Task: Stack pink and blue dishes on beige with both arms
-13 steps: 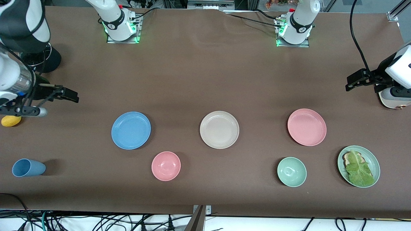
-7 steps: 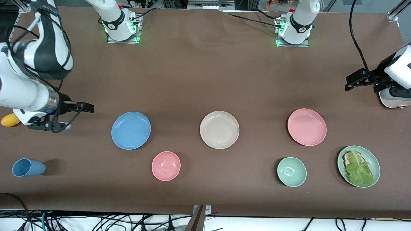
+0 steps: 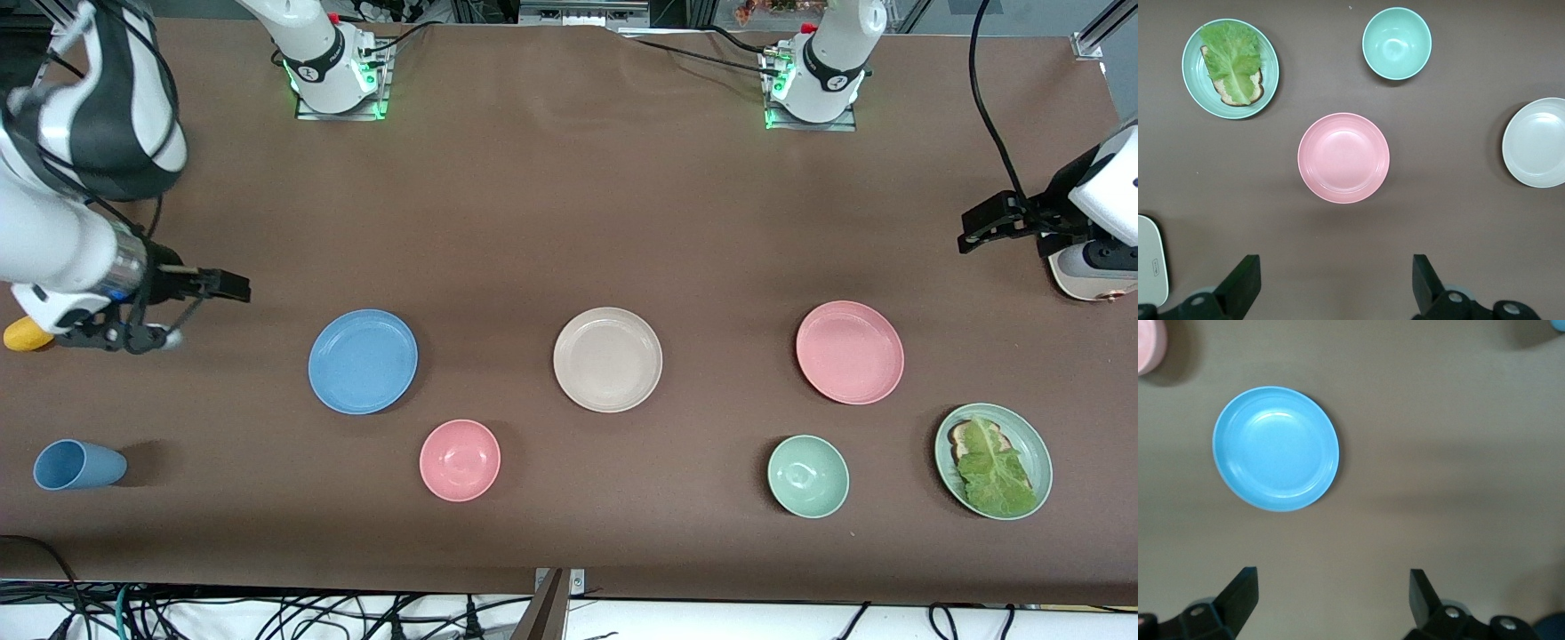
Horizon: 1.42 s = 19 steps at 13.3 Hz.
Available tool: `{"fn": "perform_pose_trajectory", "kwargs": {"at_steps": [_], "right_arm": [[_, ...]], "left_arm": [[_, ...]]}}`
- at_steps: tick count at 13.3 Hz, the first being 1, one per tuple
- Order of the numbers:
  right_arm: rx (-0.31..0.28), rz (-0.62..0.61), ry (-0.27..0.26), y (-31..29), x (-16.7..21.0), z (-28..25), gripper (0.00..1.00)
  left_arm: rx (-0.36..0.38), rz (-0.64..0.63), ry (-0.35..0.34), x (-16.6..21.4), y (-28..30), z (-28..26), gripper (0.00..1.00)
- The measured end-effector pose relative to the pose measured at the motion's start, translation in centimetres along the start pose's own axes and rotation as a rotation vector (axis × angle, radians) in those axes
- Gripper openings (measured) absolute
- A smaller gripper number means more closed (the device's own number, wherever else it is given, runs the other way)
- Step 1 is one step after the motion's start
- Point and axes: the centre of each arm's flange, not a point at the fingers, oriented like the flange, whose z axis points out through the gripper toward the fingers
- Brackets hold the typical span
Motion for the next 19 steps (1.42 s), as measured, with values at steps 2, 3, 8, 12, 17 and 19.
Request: {"fn": "perform_pose_trajectory", "kwargs": {"at_steps": [2, 3, 8, 12, 17, 19], "right_arm": [[0.002, -0.002, 0.010, 0.0, -1.6, -4.3, 1.00], [0.003, -0.003, 0.016, 0.1, -2.0, -5.3, 1.00], [0.002, -0.007, 0.011, 0.3, -1.7, -5.0, 1.00], [0.005, 0.006, 0.046, 1.1, -1.5, -6.6, 1.00], [0.005, -0.015, 0.067, -0.1, -1.5, -7.4, 1.00], [0.006, -0.016, 0.072, -0.2, -1.5, -7.4, 1.00]], "left_arm": [[0.000, -0.001, 0.000, 0.0, 0.0, 0.0, 1.00], [0.000, -0.002, 0.000, 0.0, 0.0, 0.0, 1.00], [0.000, -0.003, 0.000, 0.0, 0.0, 0.0, 1.00], [0.000, -0.004, 0.002, 0.0, 0.0, 0.0, 1.00], [0.000, -0.005, 0.005, 0.1, -0.1, 0.0, 1.00], [0.000, -0.006, 0.006, 0.1, -0.1, -0.1, 1.00]]}}
